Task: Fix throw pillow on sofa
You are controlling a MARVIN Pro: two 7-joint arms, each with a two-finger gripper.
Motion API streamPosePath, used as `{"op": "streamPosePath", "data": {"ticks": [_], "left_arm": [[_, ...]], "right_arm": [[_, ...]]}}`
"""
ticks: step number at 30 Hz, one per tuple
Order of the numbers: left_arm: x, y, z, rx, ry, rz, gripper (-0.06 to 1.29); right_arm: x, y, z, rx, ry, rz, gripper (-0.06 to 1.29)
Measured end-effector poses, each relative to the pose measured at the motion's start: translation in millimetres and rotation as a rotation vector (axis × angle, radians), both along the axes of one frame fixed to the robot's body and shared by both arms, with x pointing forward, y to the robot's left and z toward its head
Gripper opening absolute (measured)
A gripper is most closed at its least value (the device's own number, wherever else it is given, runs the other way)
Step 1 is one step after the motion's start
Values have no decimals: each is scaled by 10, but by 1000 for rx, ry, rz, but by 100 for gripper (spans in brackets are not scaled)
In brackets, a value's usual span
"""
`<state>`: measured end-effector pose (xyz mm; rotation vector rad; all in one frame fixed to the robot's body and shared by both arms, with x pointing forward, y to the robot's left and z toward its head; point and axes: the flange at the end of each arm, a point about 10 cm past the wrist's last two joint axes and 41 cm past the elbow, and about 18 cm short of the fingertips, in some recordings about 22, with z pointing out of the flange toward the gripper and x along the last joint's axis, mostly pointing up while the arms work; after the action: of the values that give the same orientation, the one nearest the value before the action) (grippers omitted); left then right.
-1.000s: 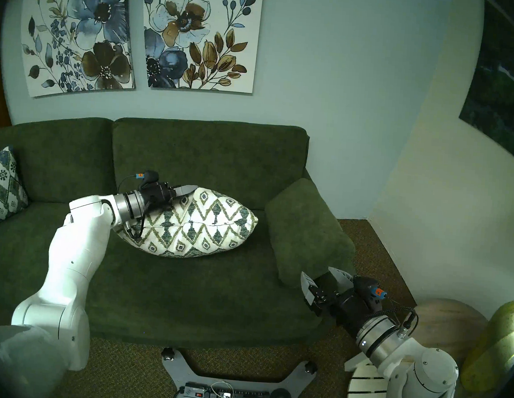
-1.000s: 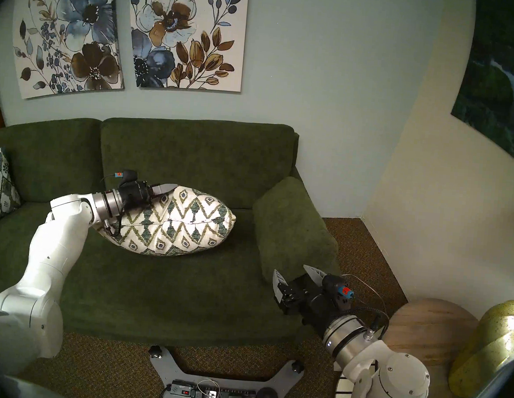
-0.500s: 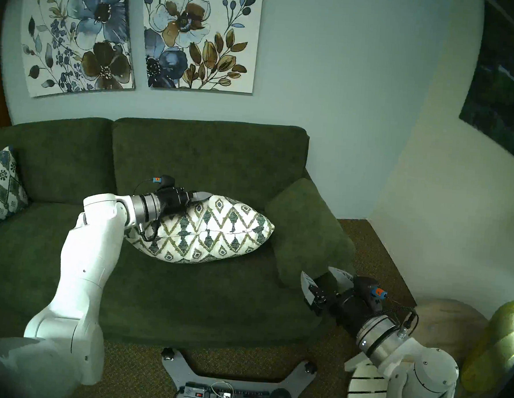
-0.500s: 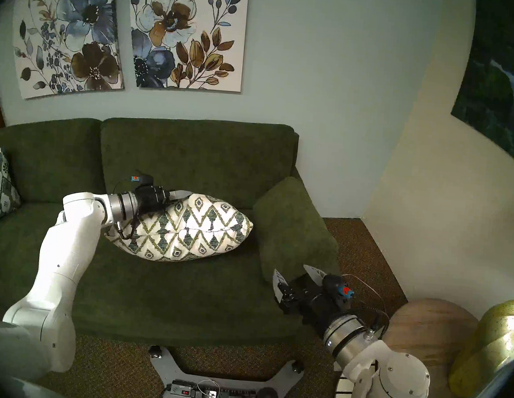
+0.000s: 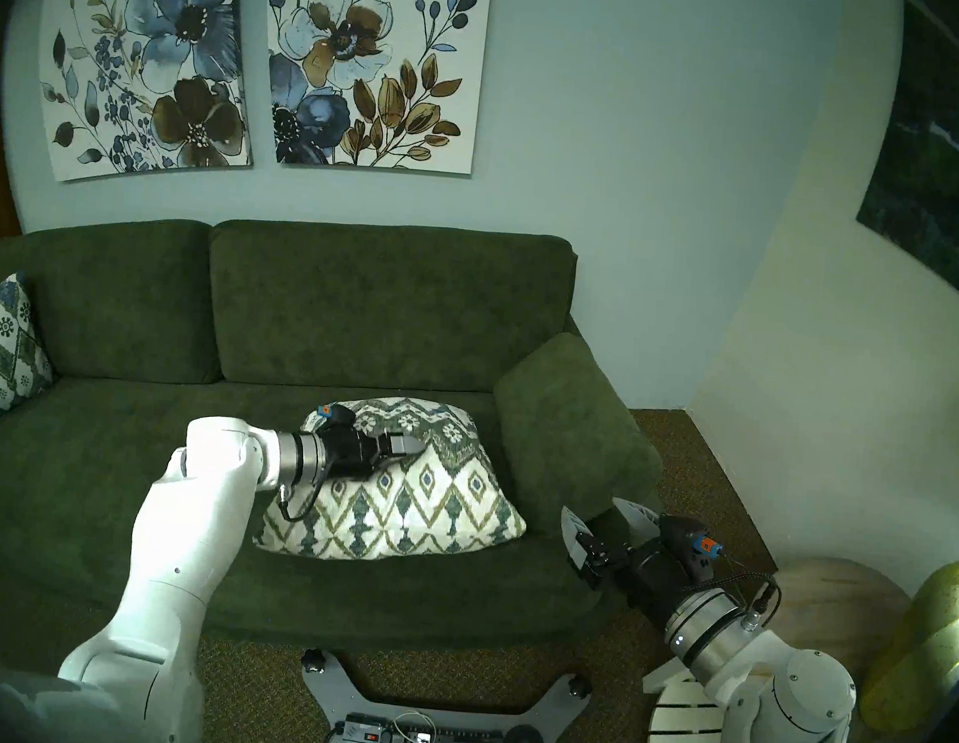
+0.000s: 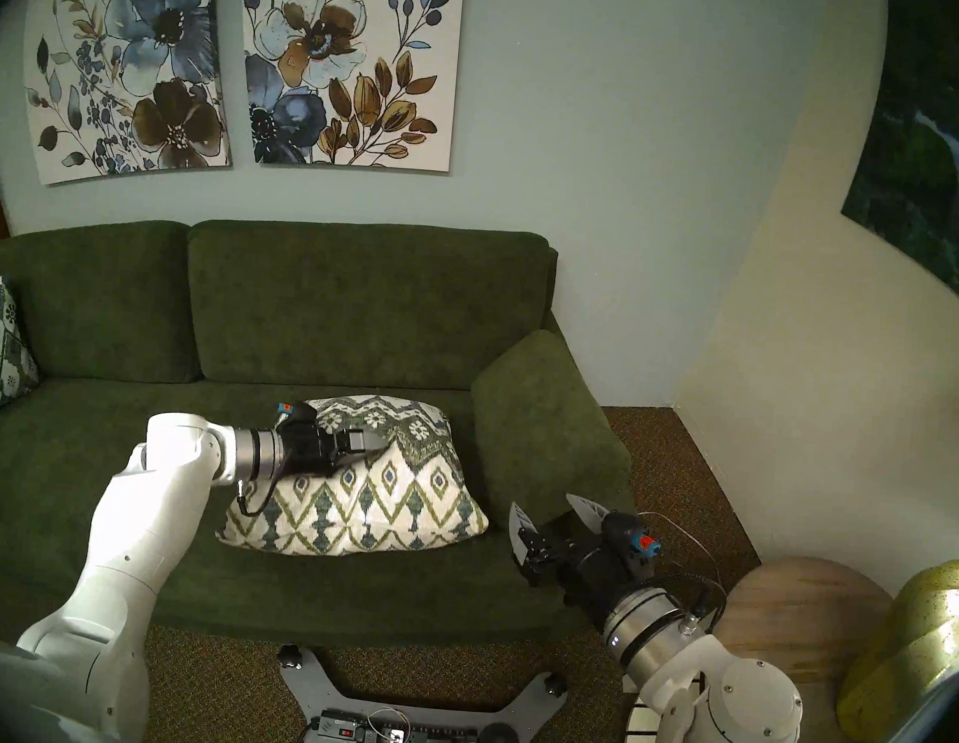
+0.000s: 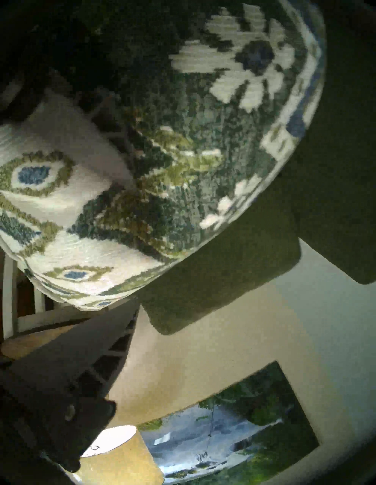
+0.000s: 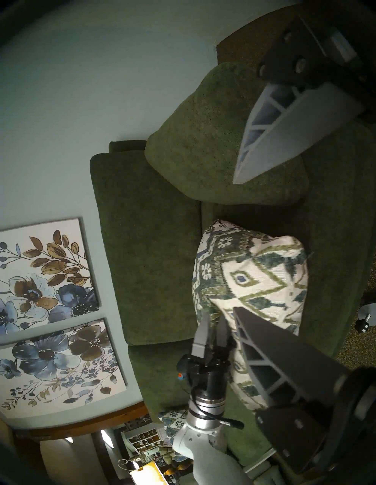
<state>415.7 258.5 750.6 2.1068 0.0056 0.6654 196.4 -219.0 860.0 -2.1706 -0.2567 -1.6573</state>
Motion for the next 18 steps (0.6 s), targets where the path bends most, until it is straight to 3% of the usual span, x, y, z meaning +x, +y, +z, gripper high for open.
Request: {"op": "streamPosePath", "data": {"ticks": [1,2,9,18], "left_arm": [[-29,-10,-40,4,10,-4,112],[-67,-19,-89,8,23,-7,114],[-389,-29,-357,36,76,-36,113],[-710,64,-423,43,53,-63,113]], "right_arm": [[0,0,0,0,0,0,122],[0,0,0,0,0,0,122],[0,0,0,0,0,0,122],[0,0,1,0,0,0,122]]}}
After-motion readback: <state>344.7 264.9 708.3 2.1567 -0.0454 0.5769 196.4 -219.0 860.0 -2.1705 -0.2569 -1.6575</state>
